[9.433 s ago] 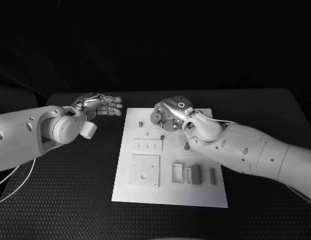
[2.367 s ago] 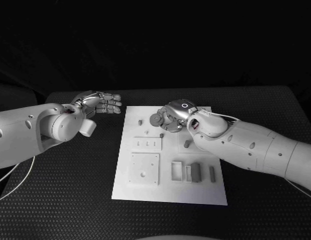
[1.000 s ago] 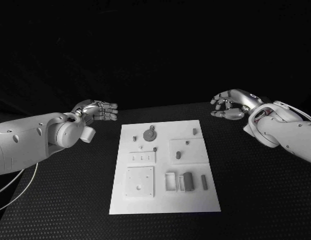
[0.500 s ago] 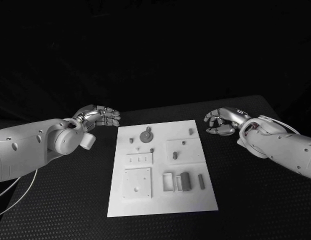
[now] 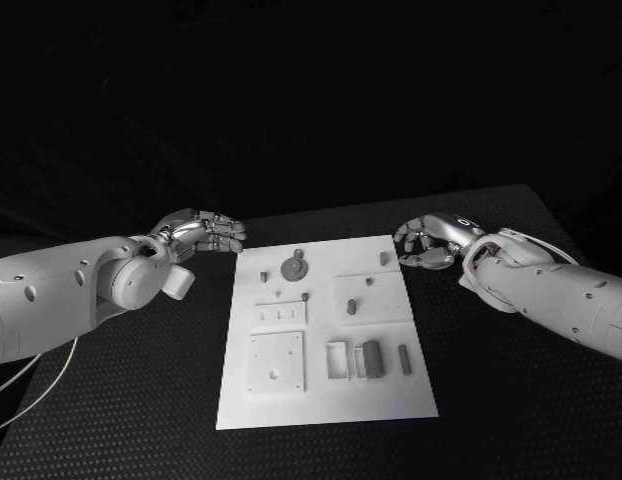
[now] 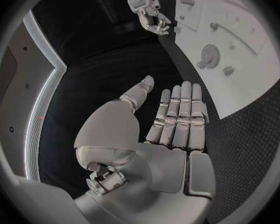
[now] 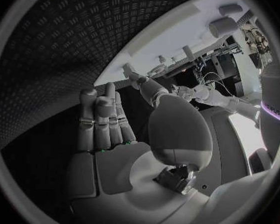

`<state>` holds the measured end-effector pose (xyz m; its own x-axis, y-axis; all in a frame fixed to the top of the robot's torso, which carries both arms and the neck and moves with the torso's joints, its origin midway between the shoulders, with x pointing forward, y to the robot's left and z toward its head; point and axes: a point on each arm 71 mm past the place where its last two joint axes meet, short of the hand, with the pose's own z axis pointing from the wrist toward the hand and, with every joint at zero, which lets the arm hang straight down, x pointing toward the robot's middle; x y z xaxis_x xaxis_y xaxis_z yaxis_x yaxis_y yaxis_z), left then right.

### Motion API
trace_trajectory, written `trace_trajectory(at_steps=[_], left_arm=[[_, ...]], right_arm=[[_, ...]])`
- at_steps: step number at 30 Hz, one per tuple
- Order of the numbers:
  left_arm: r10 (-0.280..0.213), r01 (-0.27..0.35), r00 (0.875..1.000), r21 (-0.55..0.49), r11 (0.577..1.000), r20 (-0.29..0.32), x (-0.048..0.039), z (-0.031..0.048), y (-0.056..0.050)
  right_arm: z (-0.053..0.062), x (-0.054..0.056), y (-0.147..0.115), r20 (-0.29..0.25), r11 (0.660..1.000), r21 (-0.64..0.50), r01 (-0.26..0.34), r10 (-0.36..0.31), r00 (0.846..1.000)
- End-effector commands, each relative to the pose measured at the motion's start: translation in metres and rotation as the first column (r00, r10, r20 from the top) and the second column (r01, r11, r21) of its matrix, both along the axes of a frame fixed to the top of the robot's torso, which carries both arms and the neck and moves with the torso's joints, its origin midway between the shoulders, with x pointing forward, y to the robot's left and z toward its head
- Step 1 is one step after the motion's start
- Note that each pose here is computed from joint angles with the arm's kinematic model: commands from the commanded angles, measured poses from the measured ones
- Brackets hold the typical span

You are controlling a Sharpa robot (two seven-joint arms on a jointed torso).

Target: Assemble the parts on the task board

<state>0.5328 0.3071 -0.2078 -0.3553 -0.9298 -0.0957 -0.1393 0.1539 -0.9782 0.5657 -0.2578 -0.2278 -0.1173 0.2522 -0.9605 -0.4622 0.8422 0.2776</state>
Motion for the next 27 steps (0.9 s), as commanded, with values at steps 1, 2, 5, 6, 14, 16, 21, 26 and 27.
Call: trace_trajectory(at_steps=[1,2,5,6,14,16,21,26,27], left_arm=[[-0.025,0.025,1.000,-0.008,1.000,0.005,-0.0019,0.0011,-0.003],[-0.025,0.025,1.000,-0.008,1.000,0.005,-0.0024,0.0011,-0.003],[-0.025,0.025,1.000,-0.009,1.000,0.004,-0.0030,0.0012,-0.004],[-0.025,0.025,1.000,-0.009,1.000,0.003,-0.0032,0.0012,-0.004],[-0.028,0.028,1.000,-0.011,1.000,0.002,-0.0057,0.0017,-0.005],[-0.027,0.027,1.000,-0.012,1.000,0.003,-0.0062,0.0020,-0.005],[-0.029,0.029,1.000,-0.013,0.999,0.001,-0.0069,0.0020,-0.006],[-0.032,0.032,0.999,-0.014,0.999,0.000,-0.0079,0.0023,-0.007],[-0.031,0.031,1.000,-0.014,0.999,0.000,-0.0083,0.0024,-0.006]], right_arm=[[-0.002,0.001,0.002,-0.022,1.000,0.001,-0.014,0.014,1.000],[-0.002,0.001,0.003,-0.031,1.000,0.004,-0.018,0.018,0.999],[-0.003,0.001,0.005,-0.045,1.000,0.009,-0.025,0.025,0.999],[-0.004,0.001,0.005,-0.049,1.000,0.009,-0.027,0.027,0.998],[-0.004,0.003,0.005,-0.052,1.000,0.006,-0.025,0.025,0.998],[-0.005,0.003,0.006,-0.053,1.000,0.006,-0.025,0.025,0.998],[-0.006,0.004,0.009,-0.056,1.000,0.005,-0.026,0.026,0.998],[-0.007,0.004,0.011,-0.063,1.000,0.005,-0.031,0.031,0.997],[-0.007,0.004,0.012,-0.065,0.999,0.006,-0.033,0.033,0.997]])
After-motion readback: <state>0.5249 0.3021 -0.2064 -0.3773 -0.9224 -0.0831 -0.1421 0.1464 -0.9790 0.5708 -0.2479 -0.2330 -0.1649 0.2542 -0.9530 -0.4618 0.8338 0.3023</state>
